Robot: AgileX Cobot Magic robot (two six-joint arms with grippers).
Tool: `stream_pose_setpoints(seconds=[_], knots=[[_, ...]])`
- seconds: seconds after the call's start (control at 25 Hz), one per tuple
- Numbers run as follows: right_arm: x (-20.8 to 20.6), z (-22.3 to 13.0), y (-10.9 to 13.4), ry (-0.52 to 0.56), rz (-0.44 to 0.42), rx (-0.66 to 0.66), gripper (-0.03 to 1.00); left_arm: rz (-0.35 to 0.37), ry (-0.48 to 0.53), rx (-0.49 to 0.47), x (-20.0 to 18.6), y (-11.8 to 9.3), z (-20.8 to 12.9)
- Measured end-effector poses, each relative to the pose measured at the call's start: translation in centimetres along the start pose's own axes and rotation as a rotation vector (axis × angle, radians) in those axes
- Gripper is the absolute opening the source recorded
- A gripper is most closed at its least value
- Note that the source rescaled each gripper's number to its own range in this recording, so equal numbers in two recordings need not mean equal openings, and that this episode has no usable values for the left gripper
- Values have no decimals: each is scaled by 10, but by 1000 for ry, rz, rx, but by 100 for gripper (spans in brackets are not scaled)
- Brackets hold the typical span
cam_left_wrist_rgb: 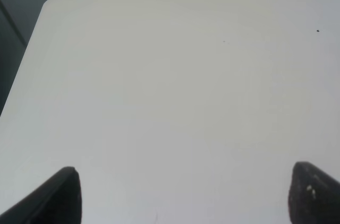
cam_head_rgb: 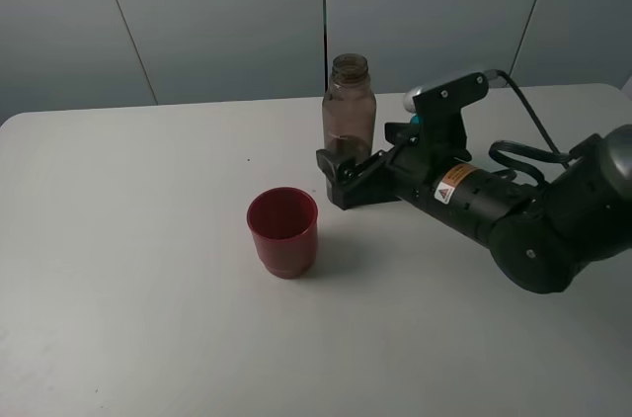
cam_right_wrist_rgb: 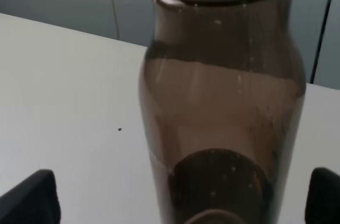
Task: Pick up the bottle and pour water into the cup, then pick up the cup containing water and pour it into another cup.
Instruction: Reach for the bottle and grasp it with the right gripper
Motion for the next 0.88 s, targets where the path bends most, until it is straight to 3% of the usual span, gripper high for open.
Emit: stream_pose_setpoints(seconds=[0.56, 0.88], knots=[[43, 13, 0, -15, -26, -41, 100, 0, 0, 2, 0, 0, 0], [46, 11, -11, 20, -101, -27, 100, 0, 0, 2, 0, 0, 0]])
Point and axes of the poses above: a point on each arm's last joint axis where the gripper is mounted, x pointing out along that axis toward the gripper, y along the wrist's bending axis when the last joint is at zero, z = x × y, the point moved 6 cm from there along x, pointing out along that axis toward the gripper, and after that the axes turned 2 degrees about x, right-handed, at the moved point
